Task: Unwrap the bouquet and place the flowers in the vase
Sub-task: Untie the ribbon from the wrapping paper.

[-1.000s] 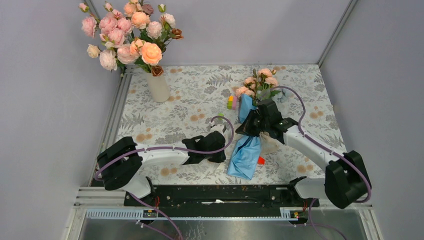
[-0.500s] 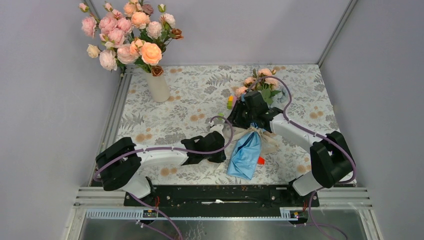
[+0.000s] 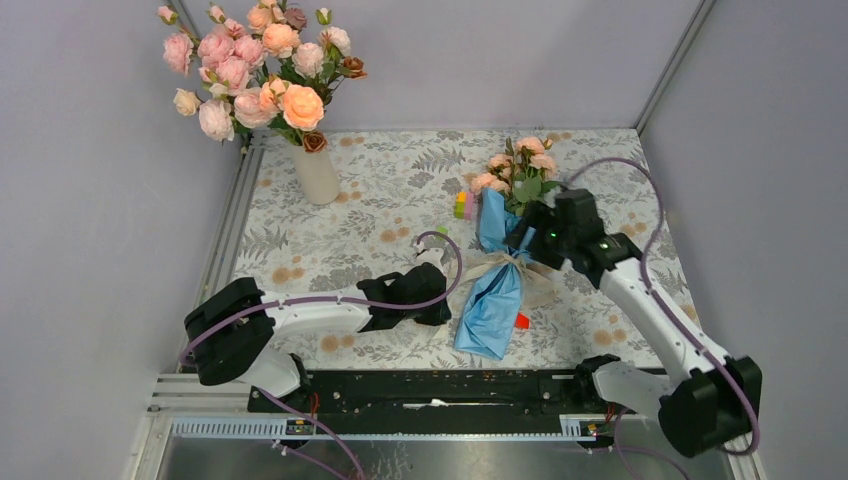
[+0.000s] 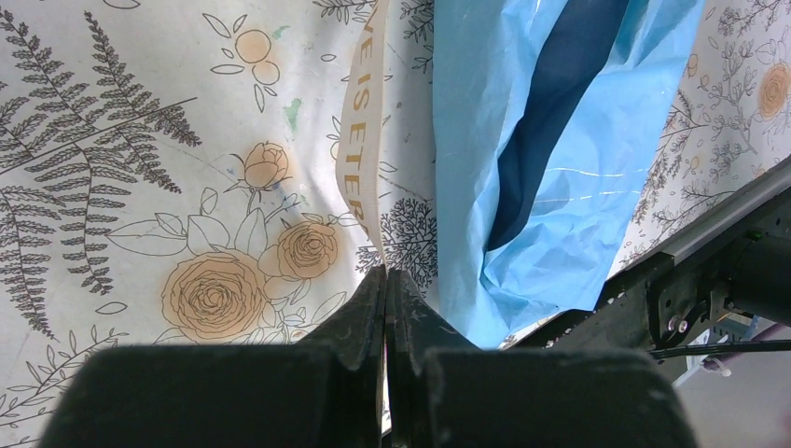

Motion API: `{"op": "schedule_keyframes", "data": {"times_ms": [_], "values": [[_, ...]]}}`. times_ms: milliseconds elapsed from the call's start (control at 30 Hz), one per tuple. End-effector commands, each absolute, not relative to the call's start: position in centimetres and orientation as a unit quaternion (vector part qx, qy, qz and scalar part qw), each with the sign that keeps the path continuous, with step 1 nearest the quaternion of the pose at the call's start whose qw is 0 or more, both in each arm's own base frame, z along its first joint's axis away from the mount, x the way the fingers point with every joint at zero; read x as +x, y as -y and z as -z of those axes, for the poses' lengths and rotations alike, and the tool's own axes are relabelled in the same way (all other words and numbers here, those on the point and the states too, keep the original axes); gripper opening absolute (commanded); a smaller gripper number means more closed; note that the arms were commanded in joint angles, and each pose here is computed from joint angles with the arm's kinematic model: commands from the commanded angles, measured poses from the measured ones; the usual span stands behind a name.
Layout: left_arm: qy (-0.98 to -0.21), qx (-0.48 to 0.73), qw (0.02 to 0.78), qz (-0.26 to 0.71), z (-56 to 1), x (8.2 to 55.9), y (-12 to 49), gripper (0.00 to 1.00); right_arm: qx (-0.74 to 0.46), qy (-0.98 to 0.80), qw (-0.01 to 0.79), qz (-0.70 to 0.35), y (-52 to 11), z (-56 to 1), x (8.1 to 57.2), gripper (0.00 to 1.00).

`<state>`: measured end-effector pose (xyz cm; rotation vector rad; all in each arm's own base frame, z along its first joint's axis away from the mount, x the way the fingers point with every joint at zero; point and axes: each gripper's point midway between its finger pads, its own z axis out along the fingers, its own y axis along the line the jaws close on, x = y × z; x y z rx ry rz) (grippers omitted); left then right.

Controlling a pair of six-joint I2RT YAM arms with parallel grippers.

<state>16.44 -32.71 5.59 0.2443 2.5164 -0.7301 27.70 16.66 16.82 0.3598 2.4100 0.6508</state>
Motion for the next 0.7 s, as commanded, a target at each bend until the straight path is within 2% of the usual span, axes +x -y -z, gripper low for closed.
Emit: {"op": "schedule_keyframes", "data": {"times_ms": [0, 233, 367, 500, 667], "values": [[-0.912, 0.082, 0.274, 0.293, -7.3, 17.0, 33.5, 0.00, 0.223, -0.926, 0.253, -0.170, -9.3, -12.1, 23.7, 0.80], [-0.912, 0.088, 0.274, 0.292, -7.4, 17.1, 33.7, 0.00, 0.294, -0.920, 0.243, -0.091, -4.2, -9.3, 20.9, 0.79], [-0.912, 0.091, 0.275, 0.291, -7.4, 17.0, 33.6, 0.00, 0.324, -0.907, 0.262, -0.065, -2.9, -8.9, 20.6, 0.77], [-0.912, 0.091, 0.275, 0.289, -7.4, 17.1, 33.5, 0.00, 0.334, -0.900, 0.265, -0.083, -3.4, -7.5, 21.0, 0.69], [-0.912, 0.095, 0.274, 0.291, -7.5, 17.1, 33.6, 0.00, 0.316, -0.913, 0.231, -0.118, -5.1, -5.8, 21.1, 0.61]]}}
